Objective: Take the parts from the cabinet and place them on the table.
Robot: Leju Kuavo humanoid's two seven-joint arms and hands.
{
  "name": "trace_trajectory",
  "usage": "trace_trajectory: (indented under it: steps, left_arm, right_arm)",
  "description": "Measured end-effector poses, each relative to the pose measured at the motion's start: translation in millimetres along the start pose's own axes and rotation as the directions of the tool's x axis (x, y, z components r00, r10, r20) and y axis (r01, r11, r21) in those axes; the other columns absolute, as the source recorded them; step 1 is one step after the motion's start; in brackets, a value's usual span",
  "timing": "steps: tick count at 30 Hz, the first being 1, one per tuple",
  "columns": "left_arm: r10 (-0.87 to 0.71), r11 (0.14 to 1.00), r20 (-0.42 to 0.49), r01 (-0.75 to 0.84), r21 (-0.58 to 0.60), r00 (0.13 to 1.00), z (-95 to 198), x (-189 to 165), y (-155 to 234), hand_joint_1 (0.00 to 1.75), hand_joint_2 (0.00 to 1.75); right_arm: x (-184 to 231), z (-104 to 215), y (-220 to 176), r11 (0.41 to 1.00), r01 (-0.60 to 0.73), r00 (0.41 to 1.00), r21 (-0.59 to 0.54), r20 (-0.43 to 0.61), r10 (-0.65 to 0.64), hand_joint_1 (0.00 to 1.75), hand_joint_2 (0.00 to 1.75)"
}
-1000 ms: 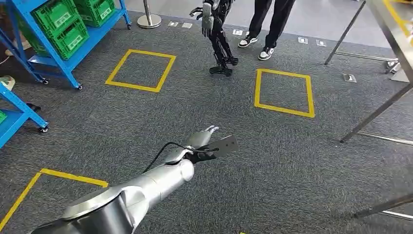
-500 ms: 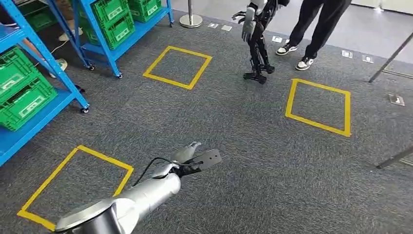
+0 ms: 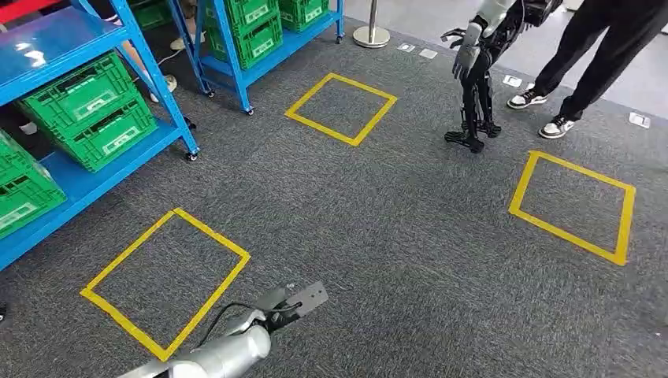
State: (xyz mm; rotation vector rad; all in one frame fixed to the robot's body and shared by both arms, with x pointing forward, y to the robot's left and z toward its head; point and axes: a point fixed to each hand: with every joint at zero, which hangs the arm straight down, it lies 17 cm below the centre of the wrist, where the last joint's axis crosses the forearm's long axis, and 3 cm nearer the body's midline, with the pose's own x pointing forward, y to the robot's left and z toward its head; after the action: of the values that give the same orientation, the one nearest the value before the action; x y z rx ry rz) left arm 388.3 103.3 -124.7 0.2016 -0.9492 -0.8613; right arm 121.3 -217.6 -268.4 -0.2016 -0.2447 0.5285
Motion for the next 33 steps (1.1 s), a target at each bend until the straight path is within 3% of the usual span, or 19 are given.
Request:
trace_trajectory:
  steps: [3,11,17,29,33]
  left_arm:
    - [0.056,0.998,-0.102,-0.055,0.009,0.993,11,-50,-8,0.00,0.00]
    - [0.148,0.988,-0.278,-0.155,-0.005,0.949,45,-129,-49,0.00,0.00]
    - [0.199,0.977,-0.341,-0.213,-0.002,0.919,61,-154,-68,0.00,0.00]
    - [0.214,0.973,-0.364,-0.231,-0.003,0.906,67,-161,-76,0.00,0.00]
    - [0.216,0.972,-0.410,-0.236,0.003,0.886,77,-180,-81,0.00,0.00]
  right_arm:
    - [-3,0,0,1.000,0.009,1.000,-0.006,-0.007,-0.009,0.00,0.00]
    - [-18,0,-2,0.998,0.050,0.998,-0.029,-0.037,-0.051,0.00,0.00]
    - [-16,-2,-11,0.996,0.061,0.998,-0.060,-0.025,-0.063,0.00,0.00]
    - [-23,-3,-14,0.995,0.076,0.996,-0.068,-0.036,-0.079,0.00,0.00]
    - [-21,-2,-12,0.995,0.078,0.996,-0.054,-0.038,-0.080,0.00,0.00]
